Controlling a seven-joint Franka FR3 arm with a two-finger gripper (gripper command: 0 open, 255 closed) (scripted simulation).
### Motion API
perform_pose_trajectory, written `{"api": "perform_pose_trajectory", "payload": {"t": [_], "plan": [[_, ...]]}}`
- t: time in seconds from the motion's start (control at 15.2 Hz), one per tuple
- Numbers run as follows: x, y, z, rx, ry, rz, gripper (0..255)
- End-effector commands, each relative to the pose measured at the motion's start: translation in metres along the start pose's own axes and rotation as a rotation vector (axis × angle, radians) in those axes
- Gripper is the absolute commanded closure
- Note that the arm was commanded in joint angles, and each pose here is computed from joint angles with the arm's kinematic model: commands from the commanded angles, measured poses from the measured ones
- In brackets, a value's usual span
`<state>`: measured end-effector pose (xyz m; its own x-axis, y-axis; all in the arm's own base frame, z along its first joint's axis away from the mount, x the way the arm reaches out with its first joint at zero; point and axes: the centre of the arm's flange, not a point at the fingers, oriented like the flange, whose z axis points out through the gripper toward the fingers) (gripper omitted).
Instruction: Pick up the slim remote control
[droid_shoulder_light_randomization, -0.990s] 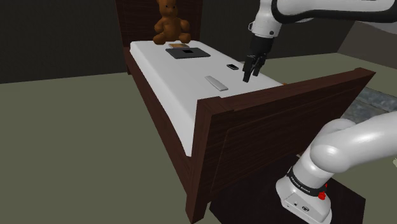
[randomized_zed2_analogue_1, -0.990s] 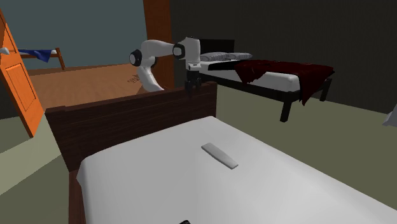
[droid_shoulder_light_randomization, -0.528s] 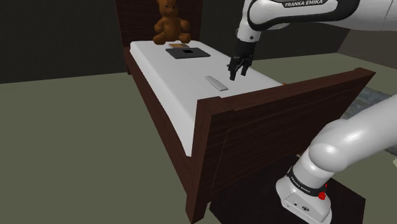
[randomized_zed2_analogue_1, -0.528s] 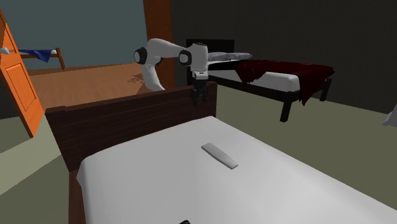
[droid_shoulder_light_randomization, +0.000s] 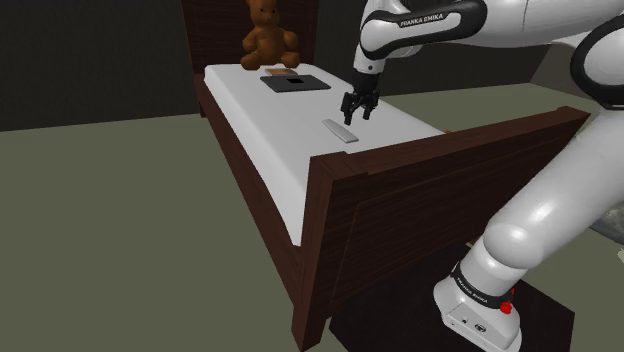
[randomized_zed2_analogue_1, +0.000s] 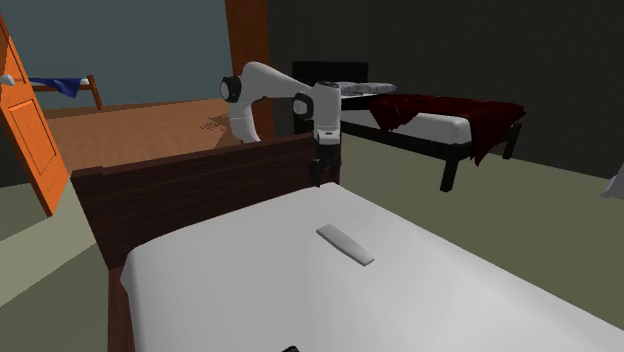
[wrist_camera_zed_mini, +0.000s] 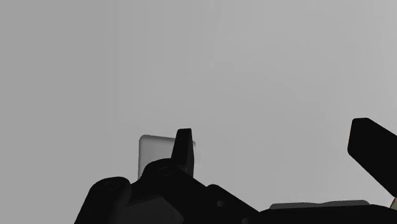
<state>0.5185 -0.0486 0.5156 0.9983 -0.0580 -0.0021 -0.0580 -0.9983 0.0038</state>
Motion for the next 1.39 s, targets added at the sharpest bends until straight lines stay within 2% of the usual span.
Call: {"api": "perform_pose_trajectory", "payload": {"t": [0.0, 0.92, 1.32], "plan": [[0.023, 0.012, 0.011, -0.001, 0.0, 0.025, 0], [0.167, 0.102, 0.084, -0.003, -0.007, 0.192, 0], [0.17, 0.104, 0.112, -0.003, -0.007, 0.196, 0]]}}
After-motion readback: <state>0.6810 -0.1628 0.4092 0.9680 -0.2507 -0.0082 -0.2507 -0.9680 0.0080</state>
